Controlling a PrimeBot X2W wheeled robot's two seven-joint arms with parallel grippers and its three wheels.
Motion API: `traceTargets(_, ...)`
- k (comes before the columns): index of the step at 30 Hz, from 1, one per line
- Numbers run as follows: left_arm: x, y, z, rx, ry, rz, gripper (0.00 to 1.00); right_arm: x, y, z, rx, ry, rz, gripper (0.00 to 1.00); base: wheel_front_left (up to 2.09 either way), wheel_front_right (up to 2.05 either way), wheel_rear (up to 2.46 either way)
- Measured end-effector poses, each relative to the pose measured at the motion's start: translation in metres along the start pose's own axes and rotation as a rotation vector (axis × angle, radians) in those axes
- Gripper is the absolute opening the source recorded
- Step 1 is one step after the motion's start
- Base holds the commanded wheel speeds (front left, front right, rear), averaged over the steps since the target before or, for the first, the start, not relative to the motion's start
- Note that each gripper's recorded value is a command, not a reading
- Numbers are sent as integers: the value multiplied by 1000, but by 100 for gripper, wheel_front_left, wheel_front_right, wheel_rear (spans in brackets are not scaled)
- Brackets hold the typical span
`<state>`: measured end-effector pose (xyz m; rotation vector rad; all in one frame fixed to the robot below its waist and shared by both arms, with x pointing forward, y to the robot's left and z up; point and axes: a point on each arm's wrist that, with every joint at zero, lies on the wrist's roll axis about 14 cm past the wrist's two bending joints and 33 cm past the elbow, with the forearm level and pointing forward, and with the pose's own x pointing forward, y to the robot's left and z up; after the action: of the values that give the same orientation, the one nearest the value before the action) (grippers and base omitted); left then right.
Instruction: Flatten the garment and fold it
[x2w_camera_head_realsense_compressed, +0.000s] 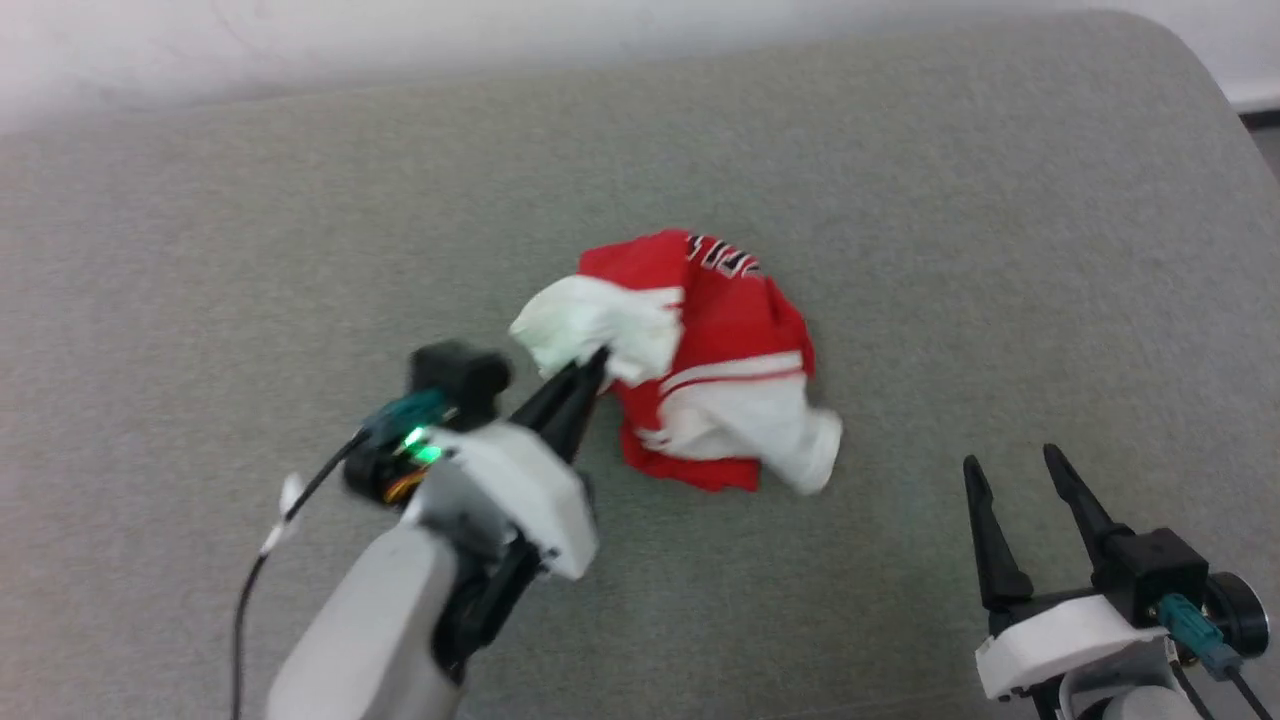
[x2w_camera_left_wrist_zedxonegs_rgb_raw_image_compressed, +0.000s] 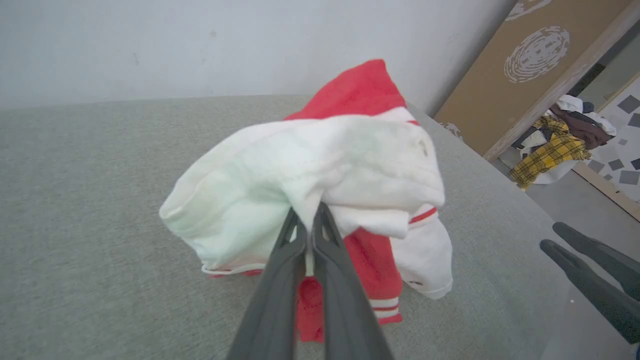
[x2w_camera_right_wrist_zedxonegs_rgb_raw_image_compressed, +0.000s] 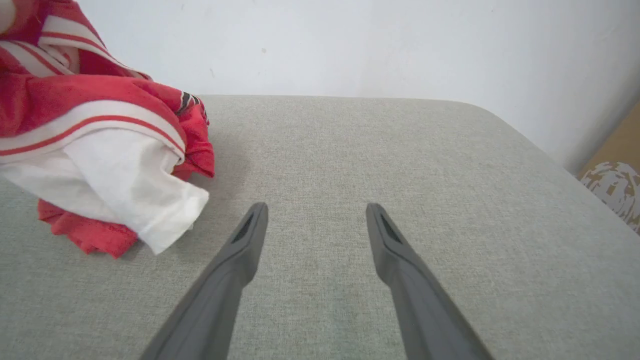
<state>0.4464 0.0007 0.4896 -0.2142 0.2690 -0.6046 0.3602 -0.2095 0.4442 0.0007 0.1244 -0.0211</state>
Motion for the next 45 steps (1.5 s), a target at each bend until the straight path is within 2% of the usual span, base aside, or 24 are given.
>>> traceTargets(3,-34,33,-4,-70,-27,128,0,1,10,4,2,-13,30,100,0,0,0)
traceTargets(8,-99,82,-47,-139,44,355,0,6,27,11,4,-27,86,100,0,0,0)
traceTargets(9,-109,86,-59,-159,66,388,6,7,31,13,4,-30,97,100,0,0,0)
traceTargets(10,-118,90,-70,-172,90,419,50,8,36,13,3,-26,111,100,0,0,0)
traceTargets(11,-127,94,-78,-181,101,447,100,9,41,12,3,-22,126,100,0,0,0)
traceTargets(14,-140,104,-81,-194,61,512,100,10,56,13,3,-18,172,100,0,0,0)
traceTargets(17,-148,111,-65,-184,-52,560,100,9,73,18,10,-24,223,100,0,0,0)
traceTargets(22,-161,121,-25,-94,-238,598,100,-3,137,27,10,-6,435,100,0,0,0)
traceTargets(24,-165,121,-13,-37,-276,598,100,-14,162,20,-7,58,543,100,0,0,0)
traceTargets(27,-171,120,-4,18,-305,603,100,-27,186,3,-94,180,682,100,0,0,0)
traceTargets(30,-175,117,3,57,-325,605,100,-28,198,-9,-176,278,762,100,0,0,0)
traceTargets(33,-176,113,7,62,-345,600,100,-24,207,-22,-261,357,821,100,0,0,0)
traceTargets(45,-193,121,-6,29,-338,671,100,-5,224,-77,-384,575,905,100,0,0,0)
